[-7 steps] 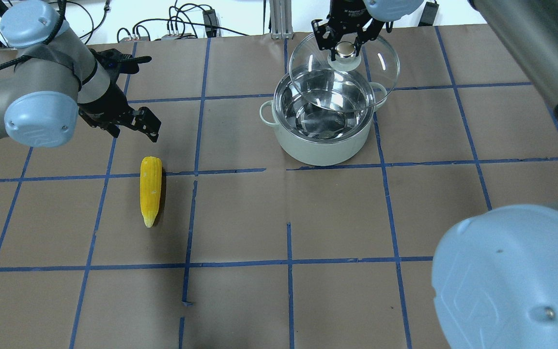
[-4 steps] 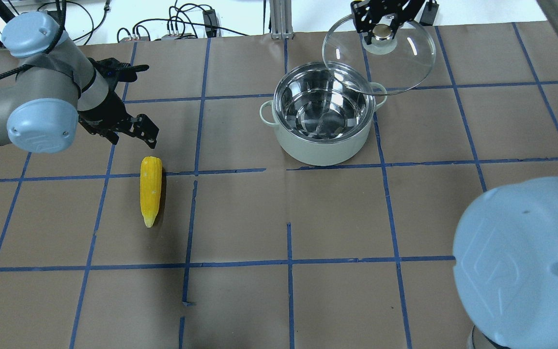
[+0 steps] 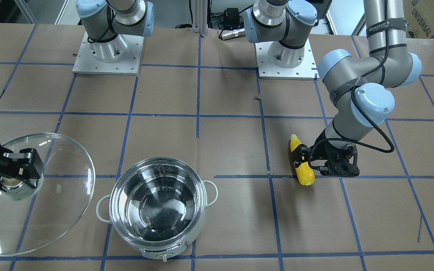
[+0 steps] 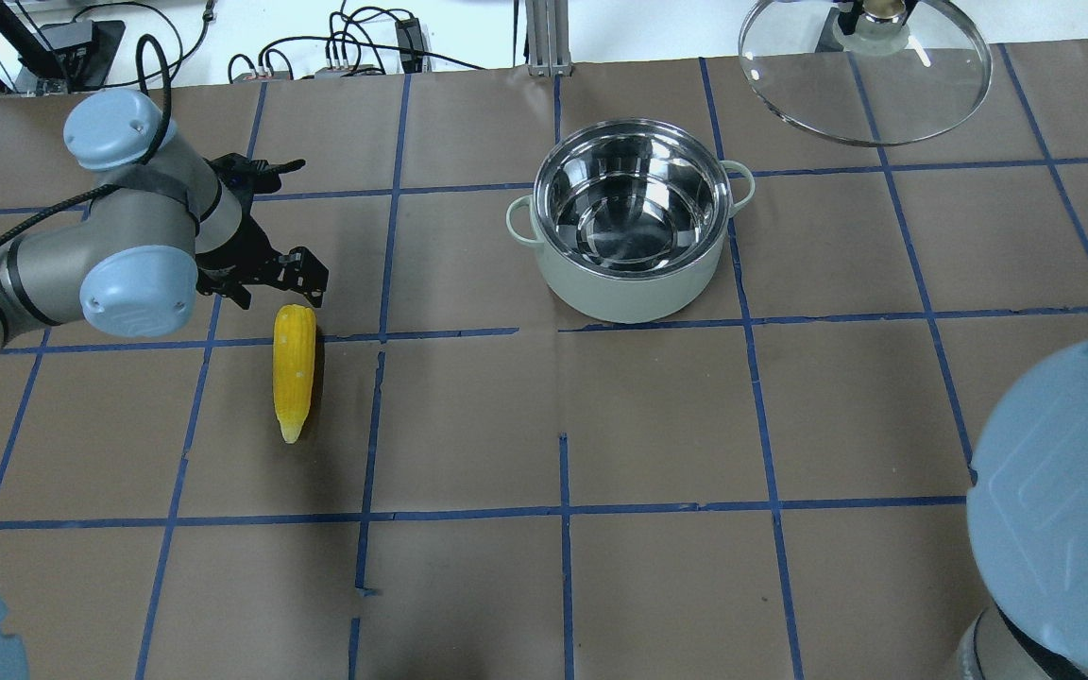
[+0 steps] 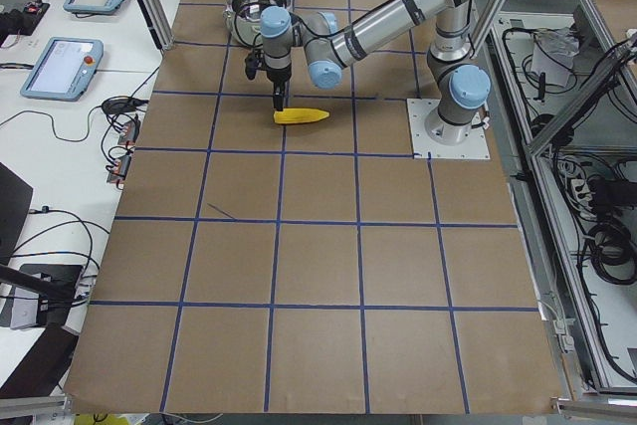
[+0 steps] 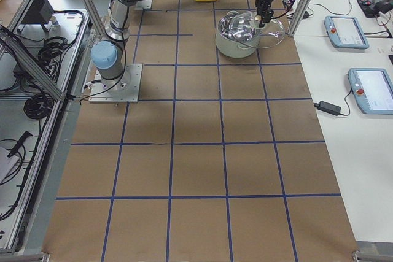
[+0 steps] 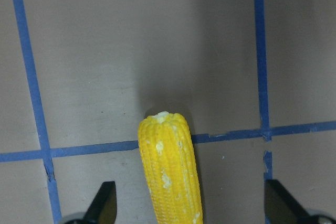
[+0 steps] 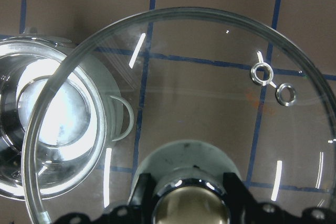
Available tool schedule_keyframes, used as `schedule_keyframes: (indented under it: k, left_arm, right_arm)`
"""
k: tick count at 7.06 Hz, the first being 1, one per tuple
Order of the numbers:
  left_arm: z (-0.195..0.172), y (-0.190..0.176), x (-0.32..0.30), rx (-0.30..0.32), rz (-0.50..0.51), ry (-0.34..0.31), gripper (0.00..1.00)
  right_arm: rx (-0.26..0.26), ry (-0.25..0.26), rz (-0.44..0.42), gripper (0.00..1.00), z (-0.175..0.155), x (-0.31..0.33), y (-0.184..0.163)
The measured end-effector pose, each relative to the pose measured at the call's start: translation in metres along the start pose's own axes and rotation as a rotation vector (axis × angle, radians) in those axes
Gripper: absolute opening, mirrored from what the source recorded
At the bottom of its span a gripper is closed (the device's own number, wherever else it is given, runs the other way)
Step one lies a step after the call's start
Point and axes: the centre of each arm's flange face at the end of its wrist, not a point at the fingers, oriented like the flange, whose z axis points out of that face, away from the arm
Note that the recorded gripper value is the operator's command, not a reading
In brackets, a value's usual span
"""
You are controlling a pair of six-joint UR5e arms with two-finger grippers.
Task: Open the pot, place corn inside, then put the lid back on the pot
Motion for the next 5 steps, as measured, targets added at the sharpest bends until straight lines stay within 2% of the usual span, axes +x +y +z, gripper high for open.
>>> schedule_keyframes:
  k: [2,5]
  left_arm:
    - [0.041,0.009,0.0,0.033,-0.004,-0.011,1.0]
    - [0.061,0.023,-0.014,0.018,-0.031,-0.008,1.0]
  right_arm:
    - [-0.003,-0.023,0.025,0.1,0.001,0.014,-0.001]
    - [-0.011,-0.04,0.042,0.1,0.011,0.024,-0.007]
